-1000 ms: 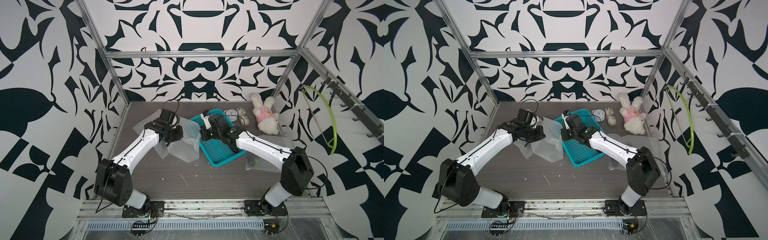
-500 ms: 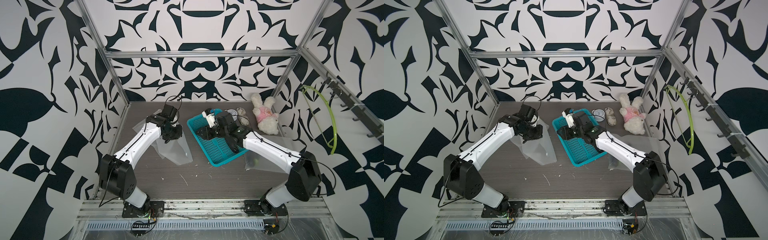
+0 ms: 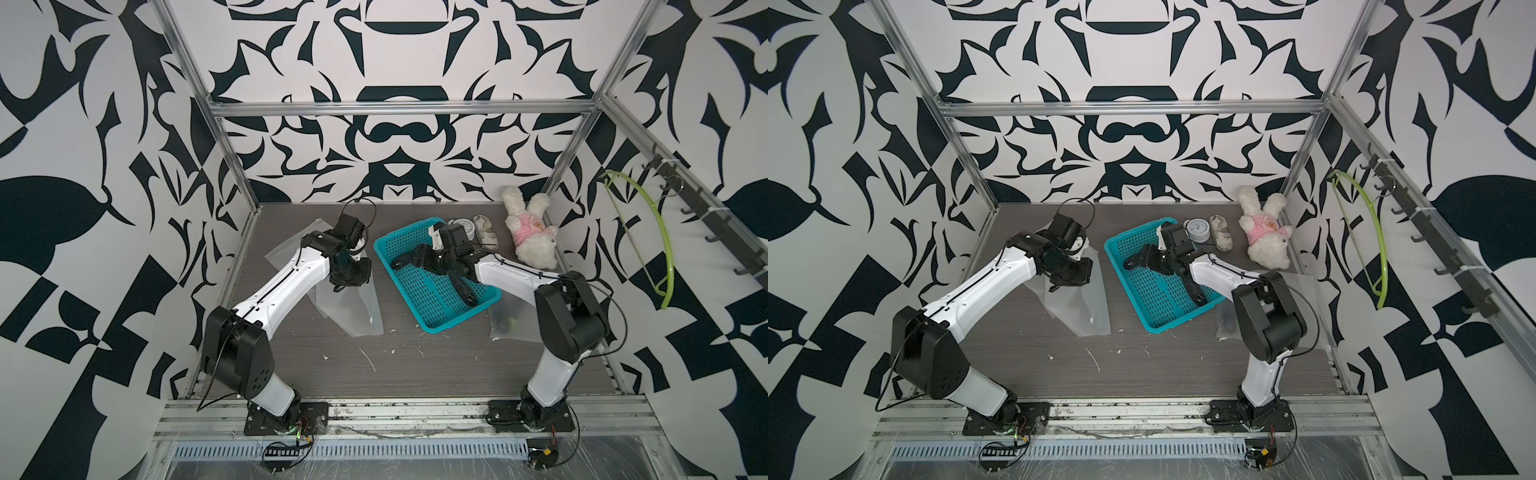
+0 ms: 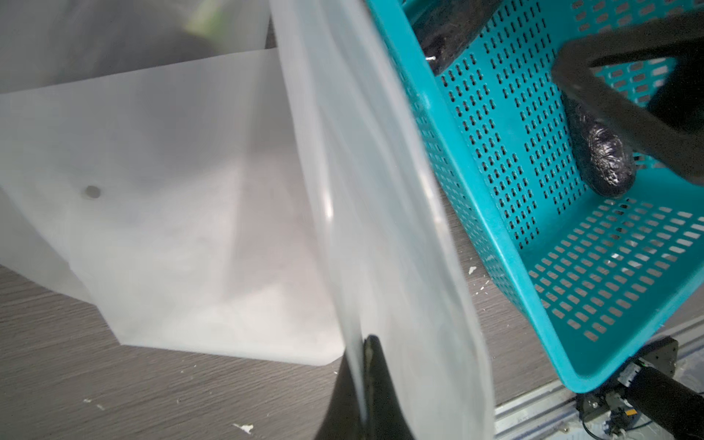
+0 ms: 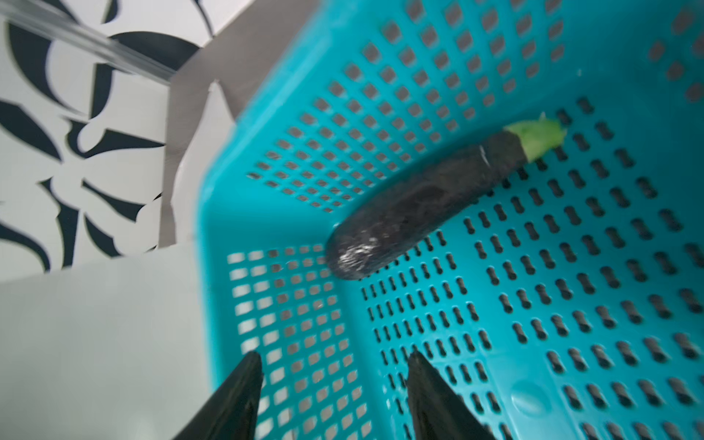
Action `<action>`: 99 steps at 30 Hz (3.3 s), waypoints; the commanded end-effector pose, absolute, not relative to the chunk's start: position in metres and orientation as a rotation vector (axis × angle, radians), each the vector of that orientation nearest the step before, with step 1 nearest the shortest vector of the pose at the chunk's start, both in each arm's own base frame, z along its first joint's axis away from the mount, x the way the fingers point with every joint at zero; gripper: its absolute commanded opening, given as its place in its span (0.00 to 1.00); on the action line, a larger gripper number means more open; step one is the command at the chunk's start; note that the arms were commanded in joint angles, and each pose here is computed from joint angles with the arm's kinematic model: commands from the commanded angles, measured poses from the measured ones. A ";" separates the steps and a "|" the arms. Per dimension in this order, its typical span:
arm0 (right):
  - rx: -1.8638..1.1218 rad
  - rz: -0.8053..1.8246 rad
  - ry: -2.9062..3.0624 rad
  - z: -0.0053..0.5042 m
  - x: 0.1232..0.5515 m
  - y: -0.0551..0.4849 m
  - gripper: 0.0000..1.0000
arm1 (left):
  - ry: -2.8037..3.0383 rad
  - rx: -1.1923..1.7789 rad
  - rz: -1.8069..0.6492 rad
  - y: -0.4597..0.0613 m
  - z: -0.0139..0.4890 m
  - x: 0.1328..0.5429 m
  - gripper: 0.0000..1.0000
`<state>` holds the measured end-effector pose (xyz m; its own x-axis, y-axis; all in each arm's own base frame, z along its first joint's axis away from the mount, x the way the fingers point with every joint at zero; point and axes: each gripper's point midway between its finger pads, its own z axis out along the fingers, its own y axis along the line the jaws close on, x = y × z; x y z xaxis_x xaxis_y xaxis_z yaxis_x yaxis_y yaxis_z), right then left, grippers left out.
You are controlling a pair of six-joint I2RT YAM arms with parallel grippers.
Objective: Place the eggplant in a zip-top bag and seal the zipper
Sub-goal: Pick up the eggplant from the basket, then place the eggplant in the zipper food storage bag.
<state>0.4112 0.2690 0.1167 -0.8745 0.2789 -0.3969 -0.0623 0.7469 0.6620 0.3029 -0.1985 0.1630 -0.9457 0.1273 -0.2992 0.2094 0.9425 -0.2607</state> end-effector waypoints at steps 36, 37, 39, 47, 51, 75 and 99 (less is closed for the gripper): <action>0.811 1.203 2.354 0.057 0.473 0.307 0.46 | 2.667 0.349 -0.582 -0.225 0.174 0.300 0.00; 0.830 1.211 2.357 0.053 0.473 0.307 0.44 | 2.661 0.351 -0.595 -0.225 0.175 0.299 0.00; 0.863 1.225 2.358 0.048 0.472 0.308 0.45 | 2.651 0.361 -0.630 -0.229 0.179 0.296 0.00; 0.947 1.256 2.319 0.044 0.480 0.310 0.58 | 2.632 0.362 -0.653 -0.228 0.183 0.288 0.00; 0.956 1.284 2.301 0.044 0.479 0.311 0.40 | 2.632 0.357 -0.645 -0.227 0.183 0.288 0.00; 0.254 1.020 2.076 0.214 0.424 0.246 0.24 | 2.734 0.374 -0.652 -0.251 0.177 0.315 0.00; -0.193 1.237 2.001 0.268 0.326 0.318 0.24 | 2.707 0.386 -0.794 -0.285 0.174 0.339 0.00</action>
<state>0.3292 0.3146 0.2507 -0.7422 0.2457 -0.6235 -0.4319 0.5359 0.7254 0.3384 -0.2771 0.1642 -0.9248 0.1799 -0.3352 0.3251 0.8314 -0.4507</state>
